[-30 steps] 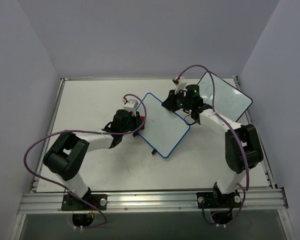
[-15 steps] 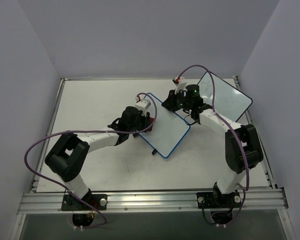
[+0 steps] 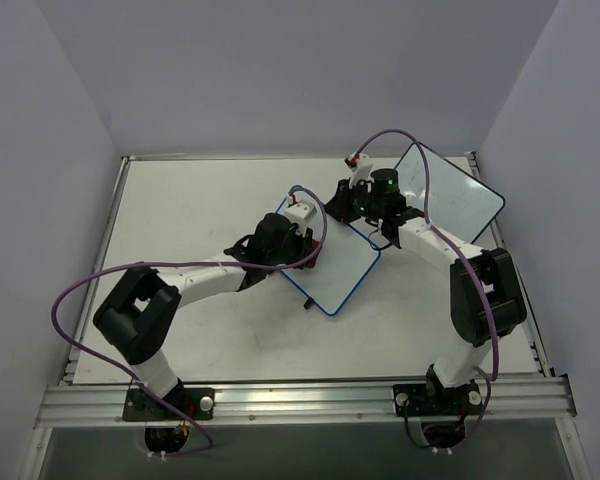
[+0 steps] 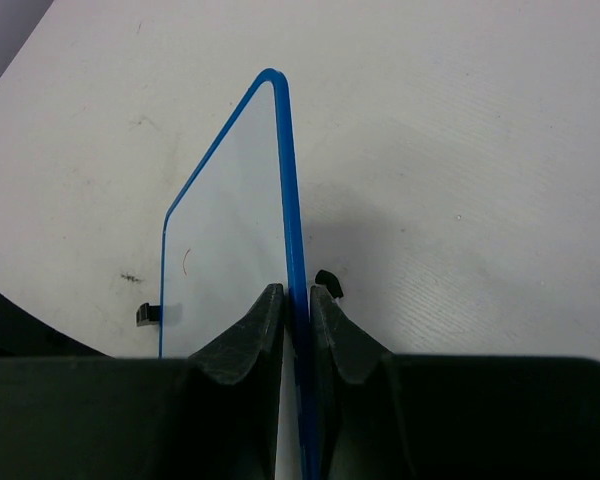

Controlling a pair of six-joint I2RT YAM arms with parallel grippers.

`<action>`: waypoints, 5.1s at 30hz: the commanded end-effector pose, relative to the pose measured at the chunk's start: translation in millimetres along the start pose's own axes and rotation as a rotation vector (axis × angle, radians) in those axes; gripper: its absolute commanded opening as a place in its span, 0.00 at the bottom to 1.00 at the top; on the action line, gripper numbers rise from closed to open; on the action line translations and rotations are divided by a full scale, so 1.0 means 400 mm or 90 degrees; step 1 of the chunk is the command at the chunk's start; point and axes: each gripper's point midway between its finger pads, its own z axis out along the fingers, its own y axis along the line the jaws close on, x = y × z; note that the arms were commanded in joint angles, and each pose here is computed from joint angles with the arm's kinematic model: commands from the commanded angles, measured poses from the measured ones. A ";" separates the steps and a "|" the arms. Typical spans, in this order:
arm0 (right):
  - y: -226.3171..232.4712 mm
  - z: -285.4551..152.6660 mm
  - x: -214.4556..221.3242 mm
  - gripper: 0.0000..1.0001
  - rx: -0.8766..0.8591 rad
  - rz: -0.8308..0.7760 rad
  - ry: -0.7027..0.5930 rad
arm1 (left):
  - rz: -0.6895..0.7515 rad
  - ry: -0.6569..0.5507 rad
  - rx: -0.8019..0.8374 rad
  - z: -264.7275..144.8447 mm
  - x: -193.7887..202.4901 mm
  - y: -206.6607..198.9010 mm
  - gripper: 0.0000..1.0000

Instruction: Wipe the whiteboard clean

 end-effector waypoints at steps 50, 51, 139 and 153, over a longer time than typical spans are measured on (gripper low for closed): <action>0.084 0.025 0.112 0.00 -0.062 0.019 0.097 | -0.123 -0.042 -0.151 0.005 -0.045 0.223 0.02; 0.083 0.026 0.111 0.00 -0.062 0.019 0.097 | -0.129 -0.040 -0.158 0.002 -0.039 0.234 0.02; 0.101 0.019 0.102 0.00 -0.069 0.009 0.090 | -0.003 -0.078 0.023 0.025 0.154 -0.200 0.02; 0.104 0.017 0.100 0.00 -0.071 0.010 0.088 | 0.029 -0.083 0.067 0.014 0.158 -0.334 0.02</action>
